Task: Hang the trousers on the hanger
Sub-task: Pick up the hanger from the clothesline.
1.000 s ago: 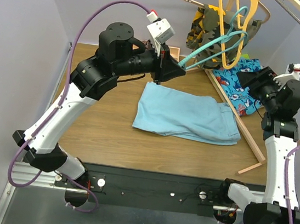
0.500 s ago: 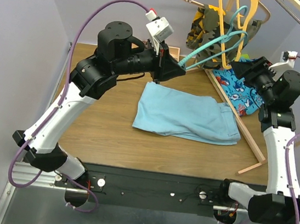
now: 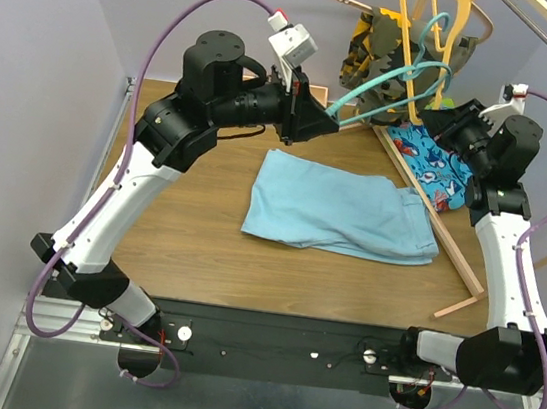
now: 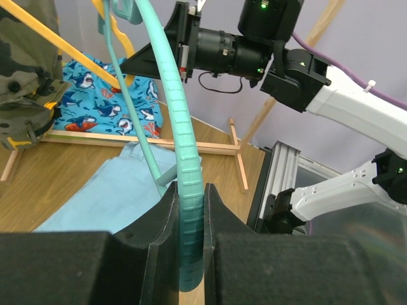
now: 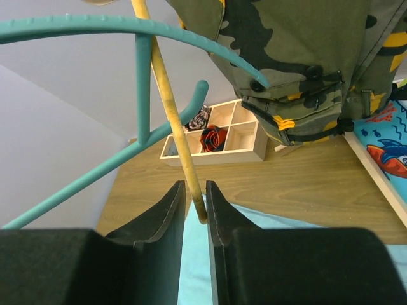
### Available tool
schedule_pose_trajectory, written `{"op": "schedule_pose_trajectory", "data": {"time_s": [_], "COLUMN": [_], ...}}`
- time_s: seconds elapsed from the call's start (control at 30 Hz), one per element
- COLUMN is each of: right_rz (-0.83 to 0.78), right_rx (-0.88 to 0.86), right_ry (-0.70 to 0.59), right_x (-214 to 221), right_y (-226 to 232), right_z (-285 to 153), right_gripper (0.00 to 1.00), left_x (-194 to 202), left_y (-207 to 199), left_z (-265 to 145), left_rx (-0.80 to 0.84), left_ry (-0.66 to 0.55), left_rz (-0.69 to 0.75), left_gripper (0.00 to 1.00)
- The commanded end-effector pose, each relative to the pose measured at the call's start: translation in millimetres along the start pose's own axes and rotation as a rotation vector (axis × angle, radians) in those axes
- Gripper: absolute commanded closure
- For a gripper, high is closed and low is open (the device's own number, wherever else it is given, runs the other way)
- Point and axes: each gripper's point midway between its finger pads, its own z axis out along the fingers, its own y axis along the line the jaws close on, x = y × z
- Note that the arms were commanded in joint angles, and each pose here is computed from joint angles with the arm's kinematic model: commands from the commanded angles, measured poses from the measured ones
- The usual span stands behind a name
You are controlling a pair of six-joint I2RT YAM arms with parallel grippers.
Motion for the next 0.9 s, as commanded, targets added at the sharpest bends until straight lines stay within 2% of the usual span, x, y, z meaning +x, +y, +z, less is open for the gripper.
{"op": "schedule_pose_trajectory", "data": {"time_s": [0.0, 0.23, 0.63, 0.87], "right_rz": [-0.039, -0.042, -0.041, -0.065], "right_rx": [0.01, 0.07, 0.112, 0.159], "right_ry": [-0.078, -0.082, -0.081, -0.076], "right_x": [-24.0, -22.5, -25.0, -25.6], "right_y": [6.9, -6.4, -13.7, -23.9], "right_z": [0.5, 1.3, 4.6, 6.9], "right_gripper": [0.8, 0.99, 0.99, 0.99], "left_x": [-17.3, -24.7, -17.8, -15.2], "left_y": [7.1, 21.1, 53.1, 59.7], "left_z": [-13.2, -22.9, -26.9, -37.6], "left_rx": [-0.019, -0.052, -0.174, -0.226], "left_ry": [-0.037, -0.057, -0.035, -0.027], "left_rz": [0.011, 0.021, 0.089, 0.185], "left_gripper": [1.0, 1.0, 1.0, 1.0]}}
